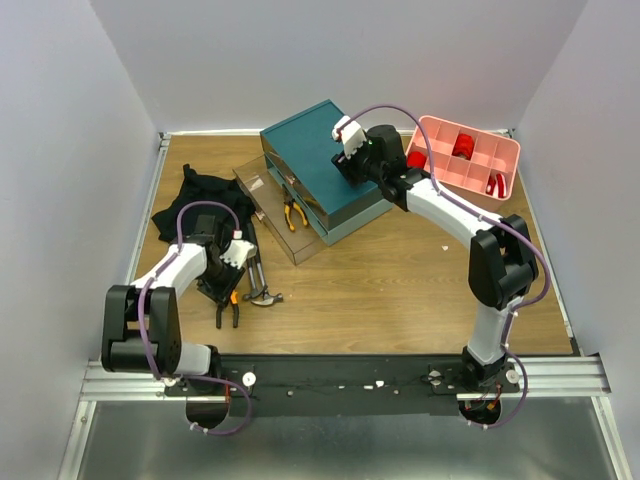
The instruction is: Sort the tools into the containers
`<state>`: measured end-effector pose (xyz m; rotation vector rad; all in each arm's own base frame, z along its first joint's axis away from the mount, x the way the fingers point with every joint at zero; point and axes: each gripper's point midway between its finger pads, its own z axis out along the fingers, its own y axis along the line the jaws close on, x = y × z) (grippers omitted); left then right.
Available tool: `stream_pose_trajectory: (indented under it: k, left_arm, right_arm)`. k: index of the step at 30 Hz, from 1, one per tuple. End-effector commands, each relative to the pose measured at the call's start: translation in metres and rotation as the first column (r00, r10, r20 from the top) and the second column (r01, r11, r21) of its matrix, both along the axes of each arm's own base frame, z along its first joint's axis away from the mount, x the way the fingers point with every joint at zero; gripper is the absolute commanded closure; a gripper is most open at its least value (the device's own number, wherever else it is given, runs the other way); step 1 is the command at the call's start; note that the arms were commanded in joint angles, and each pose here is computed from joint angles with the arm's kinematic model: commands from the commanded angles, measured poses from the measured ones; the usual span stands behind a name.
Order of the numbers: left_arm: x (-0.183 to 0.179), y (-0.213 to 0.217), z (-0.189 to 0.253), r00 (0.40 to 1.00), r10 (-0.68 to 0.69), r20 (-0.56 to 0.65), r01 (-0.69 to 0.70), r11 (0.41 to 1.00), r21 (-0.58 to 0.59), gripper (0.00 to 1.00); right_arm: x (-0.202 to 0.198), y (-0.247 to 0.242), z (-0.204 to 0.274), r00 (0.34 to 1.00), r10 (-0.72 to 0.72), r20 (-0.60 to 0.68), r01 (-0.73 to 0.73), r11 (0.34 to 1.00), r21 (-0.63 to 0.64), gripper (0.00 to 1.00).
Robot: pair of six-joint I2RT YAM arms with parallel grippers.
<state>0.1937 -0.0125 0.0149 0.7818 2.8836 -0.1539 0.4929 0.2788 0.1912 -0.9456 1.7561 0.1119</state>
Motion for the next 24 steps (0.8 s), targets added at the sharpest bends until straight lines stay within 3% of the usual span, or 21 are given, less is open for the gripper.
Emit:
stream_pose_trajectory:
  k: [1,2,3,6,7,10,12,14,15,17,19,20,23,24]
  left_arm:
    - [0.028,0.012,-0.015,0.998,0.049,0.043,-0.052,0.995,0.080,0.73]
    - [0.027,0.012,-0.016,0.998,0.051,0.036,-0.054,0.995,0.082,0.79]
    - [0.029,0.007,-0.012,0.999,0.041,0.036,-0.043,0.998,0.051,0.91]
    - [0.029,-0.007,0.022,0.996,-0.043,0.083,0.049,0.996,-0.071,1.00]
    - [0.027,-0.022,0.037,0.991,-0.069,0.115,0.090,0.978,-0.190,1.00]
    - [0.025,-0.053,0.095,0.931,-0.218,0.294,0.310,0.896,-0.318,1.00]
    - [0.049,-0.063,0.132,0.874,-0.198,0.444,0.360,0.878,-0.316,1.00]
    - [0.071,-0.071,0.155,0.872,-0.076,0.484,0.286,0.881,-0.377,1.00]
    - [0.100,-0.073,0.172,0.843,-0.016,0.537,0.262,0.885,-0.385,1.00]
    - [0.125,-0.078,0.186,0.856,0.139,0.498,0.136,0.868,-0.477,1.00]
    - [0.158,-0.094,0.196,0.859,0.196,0.473,0.109,0.833,-0.543,1.00]
    - [0.166,-0.101,0.199,0.874,0.276,0.399,0.033,0.788,-0.615,1.00]
    - [0.200,-0.120,0.202,0.887,0.353,0.297,-0.022,0.676,-0.737,1.00]
    - [0.213,-0.128,0.200,0.889,0.405,0.214,-0.083,0.601,-0.795,1.00]
  right_arm:
    - [-0.040,-0.018,-0.092,0.967,-0.011,-0.256,-0.033,0.985,-0.168,0.34]
    - [-0.040,-0.018,-0.093,0.967,-0.011,-0.256,-0.034,0.985,-0.169,0.34]
    - [-0.040,-0.018,-0.092,0.967,-0.012,-0.255,-0.033,0.985,-0.169,0.34]
    - [-0.040,-0.019,-0.089,0.969,-0.012,-0.248,-0.032,0.985,-0.172,0.34]
    - [-0.040,-0.020,-0.088,0.970,-0.011,-0.244,-0.032,0.984,-0.173,0.34]
    - [-0.042,-0.021,-0.090,0.970,-0.010,-0.245,-0.035,0.984,-0.177,0.34]
    - [-0.044,-0.021,-0.092,0.968,-0.007,-0.252,-0.038,0.984,-0.176,0.34]
    - [-0.043,-0.021,-0.092,0.968,-0.008,-0.251,-0.038,0.983,-0.178,0.34]
    - [-0.043,-0.020,-0.092,0.968,-0.006,-0.250,-0.039,0.983,-0.177,0.34]
    - [-0.042,-0.018,-0.091,0.969,-0.005,-0.248,-0.041,0.984,-0.176,0.34]
    - [-0.042,-0.017,-0.091,0.969,-0.001,-0.245,-0.044,0.983,-0.178,0.34]
    - [-0.042,-0.017,-0.090,0.970,-0.001,-0.242,-0.043,0.983,-0.179,0.34]
    - [-0.043,-0.017,-0.087,0.972,0.004,-0.234,-0.047,0.982,-0.181,0.34]
    - [-0.044,-0.018,-0.088,0.972,0.002,-0.233,-0.046,0.982,-0.184,0.34]
